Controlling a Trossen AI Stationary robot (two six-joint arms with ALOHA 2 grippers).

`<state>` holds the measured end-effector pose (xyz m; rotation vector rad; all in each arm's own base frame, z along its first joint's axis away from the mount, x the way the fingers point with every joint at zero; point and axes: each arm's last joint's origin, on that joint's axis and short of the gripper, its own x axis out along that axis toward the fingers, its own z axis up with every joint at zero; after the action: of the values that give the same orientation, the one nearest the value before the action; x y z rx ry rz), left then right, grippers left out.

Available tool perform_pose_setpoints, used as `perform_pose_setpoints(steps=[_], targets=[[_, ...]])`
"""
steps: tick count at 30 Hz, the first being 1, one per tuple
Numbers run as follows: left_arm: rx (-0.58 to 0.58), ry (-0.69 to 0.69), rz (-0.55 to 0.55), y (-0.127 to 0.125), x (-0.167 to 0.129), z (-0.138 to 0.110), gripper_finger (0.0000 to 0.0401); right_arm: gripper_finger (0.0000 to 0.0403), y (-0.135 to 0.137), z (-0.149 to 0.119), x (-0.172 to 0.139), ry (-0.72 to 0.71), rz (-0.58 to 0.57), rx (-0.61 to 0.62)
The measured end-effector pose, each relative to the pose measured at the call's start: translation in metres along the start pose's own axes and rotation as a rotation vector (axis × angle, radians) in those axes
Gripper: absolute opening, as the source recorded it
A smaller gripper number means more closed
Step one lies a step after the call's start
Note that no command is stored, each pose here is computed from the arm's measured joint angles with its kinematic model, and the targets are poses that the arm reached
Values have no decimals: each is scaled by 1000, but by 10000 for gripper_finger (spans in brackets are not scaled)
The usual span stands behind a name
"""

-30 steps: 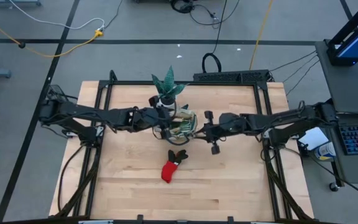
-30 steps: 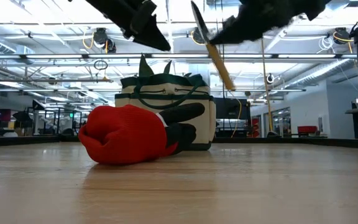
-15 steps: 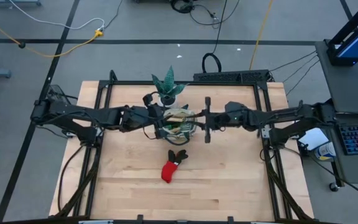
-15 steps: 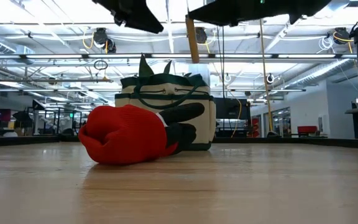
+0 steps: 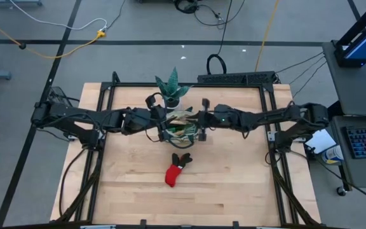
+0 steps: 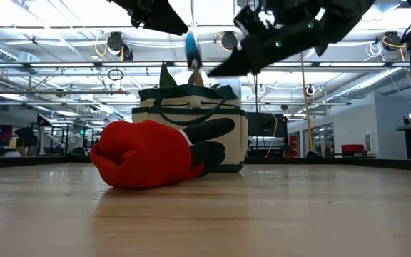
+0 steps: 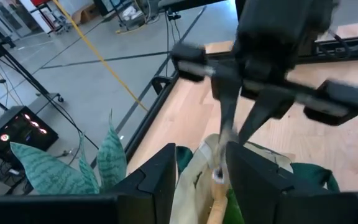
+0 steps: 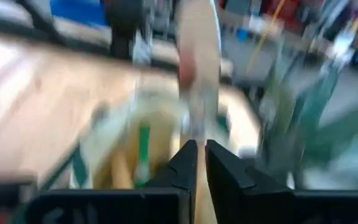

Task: Pick & Place Garden tools in Gardening bag
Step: Put the brown trowel into the gardening bag

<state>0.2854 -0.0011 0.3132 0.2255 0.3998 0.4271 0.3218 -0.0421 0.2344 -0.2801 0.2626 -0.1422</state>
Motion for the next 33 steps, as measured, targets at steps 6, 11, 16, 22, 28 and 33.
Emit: perform_pose_setpoints(steps=[6, 11, 16, 22, 28, 33], targets=[[7, 16, -2, 0, 0, -2, 147, 1, -4, -16, -1, 146, 12, 57], [0, 35, -4, 0, 0, -4, 147, 2, -3, -18, -1, 167, 21, 61], [-14, 65, -10, -1, 0, -7, 147, 4, -3, -18, -1, 163, 21, 59], [-16, 125, -23, -2, -1, -13, 147, 4, -6, -10, 0, 87, 1, 43], [-29, 195, -40, -2, -2, -21, 147, 4, -7, -5, 0, 32, -14, 45], [-37, 226, -112, -4, -3, -24, 147, 4, -8, -3, 0, 13, -20, 7]])
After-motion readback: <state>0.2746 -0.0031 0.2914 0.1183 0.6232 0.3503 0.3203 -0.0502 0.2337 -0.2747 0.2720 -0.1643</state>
